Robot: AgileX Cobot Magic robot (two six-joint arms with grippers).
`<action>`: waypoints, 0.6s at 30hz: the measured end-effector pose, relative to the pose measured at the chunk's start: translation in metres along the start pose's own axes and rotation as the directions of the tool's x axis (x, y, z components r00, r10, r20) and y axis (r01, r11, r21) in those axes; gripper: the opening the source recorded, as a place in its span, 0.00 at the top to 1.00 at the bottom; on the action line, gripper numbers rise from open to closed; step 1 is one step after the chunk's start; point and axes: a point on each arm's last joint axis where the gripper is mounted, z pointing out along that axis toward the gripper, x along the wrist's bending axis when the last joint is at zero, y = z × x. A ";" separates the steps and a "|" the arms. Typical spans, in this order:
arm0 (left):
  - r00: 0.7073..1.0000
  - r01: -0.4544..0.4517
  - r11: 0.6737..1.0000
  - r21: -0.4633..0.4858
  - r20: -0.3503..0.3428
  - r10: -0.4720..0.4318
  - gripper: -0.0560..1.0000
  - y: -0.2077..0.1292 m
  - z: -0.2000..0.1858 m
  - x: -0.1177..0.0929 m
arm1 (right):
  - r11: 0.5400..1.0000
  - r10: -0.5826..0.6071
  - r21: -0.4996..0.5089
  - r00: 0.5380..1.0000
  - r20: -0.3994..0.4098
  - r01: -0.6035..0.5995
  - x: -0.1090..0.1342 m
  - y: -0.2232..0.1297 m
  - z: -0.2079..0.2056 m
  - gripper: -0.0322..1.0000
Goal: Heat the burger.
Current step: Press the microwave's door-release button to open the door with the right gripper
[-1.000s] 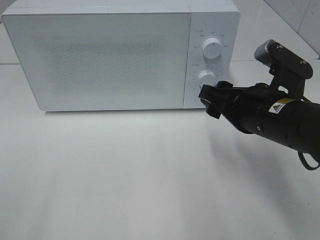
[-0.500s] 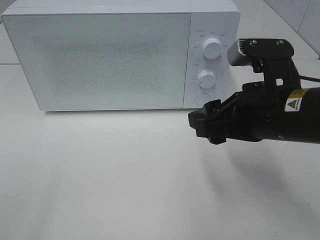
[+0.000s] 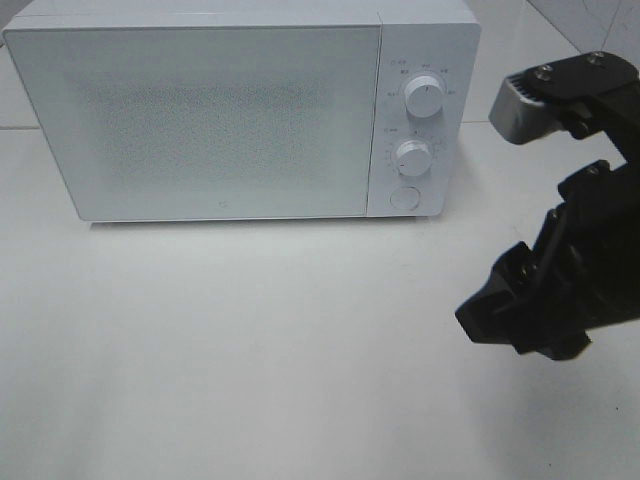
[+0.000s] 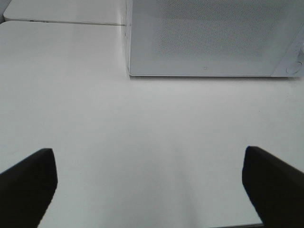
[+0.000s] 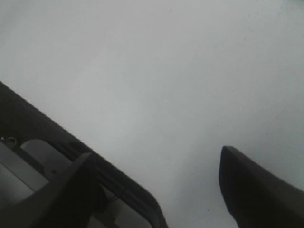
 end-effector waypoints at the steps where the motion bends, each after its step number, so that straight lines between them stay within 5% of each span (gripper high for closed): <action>1: 1.000 0.000 1.000 0.000 0.000 0.000 0.02 0.000 0.000 0.000 | 1.000 0.000 0.000 1.000 0.000 0.000 0.000 0.000 0.000 0.32; 12: 1.000 0.000 1.000 0.000 0.000 0.000 0.02 0.000 0.000 0.000 | 0.999 -0.010 0.032 1.000 -0.010 0.010 0.003 -0.020 -0.034 0.32; 18: 1.000 0.000 1.000 0.000 0.000 0.000 0.02 0.000 0.000 0.000 | 0.994 -0.025 -0.108 1.000 -0.006 0.024 0.004 -0.034 -0.071 0.32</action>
